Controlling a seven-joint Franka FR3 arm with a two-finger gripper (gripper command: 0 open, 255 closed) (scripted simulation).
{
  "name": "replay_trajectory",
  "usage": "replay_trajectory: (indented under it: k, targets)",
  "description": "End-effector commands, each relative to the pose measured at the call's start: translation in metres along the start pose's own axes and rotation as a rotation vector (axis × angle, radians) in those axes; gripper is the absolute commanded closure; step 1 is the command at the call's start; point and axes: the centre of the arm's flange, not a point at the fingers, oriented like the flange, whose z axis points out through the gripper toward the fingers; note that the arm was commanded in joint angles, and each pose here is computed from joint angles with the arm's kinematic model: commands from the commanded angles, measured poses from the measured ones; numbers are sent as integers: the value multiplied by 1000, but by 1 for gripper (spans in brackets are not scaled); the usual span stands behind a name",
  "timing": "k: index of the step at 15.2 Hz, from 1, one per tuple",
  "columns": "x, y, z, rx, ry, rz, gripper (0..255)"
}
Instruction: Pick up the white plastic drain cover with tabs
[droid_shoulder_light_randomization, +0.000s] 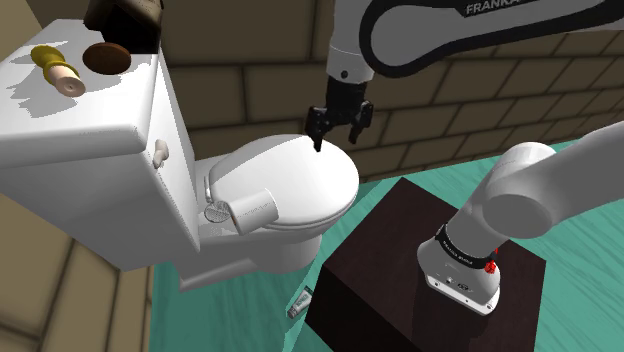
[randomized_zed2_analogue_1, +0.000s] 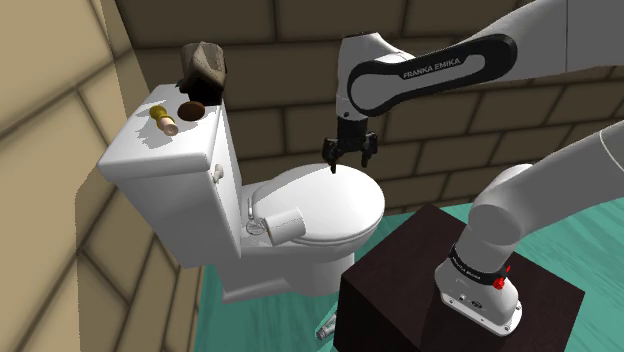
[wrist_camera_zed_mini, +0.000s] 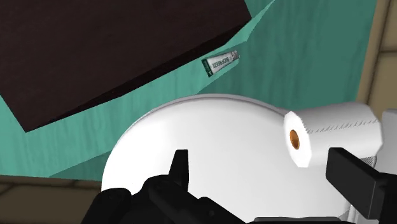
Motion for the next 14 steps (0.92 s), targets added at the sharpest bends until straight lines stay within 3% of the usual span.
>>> replay_trajectory:
  k: [1, 14]
  targets:
    - [4, -20, 15, 2, 7, 44, 0]
    - [52, -144, 122, 1, 49, 310, 0]
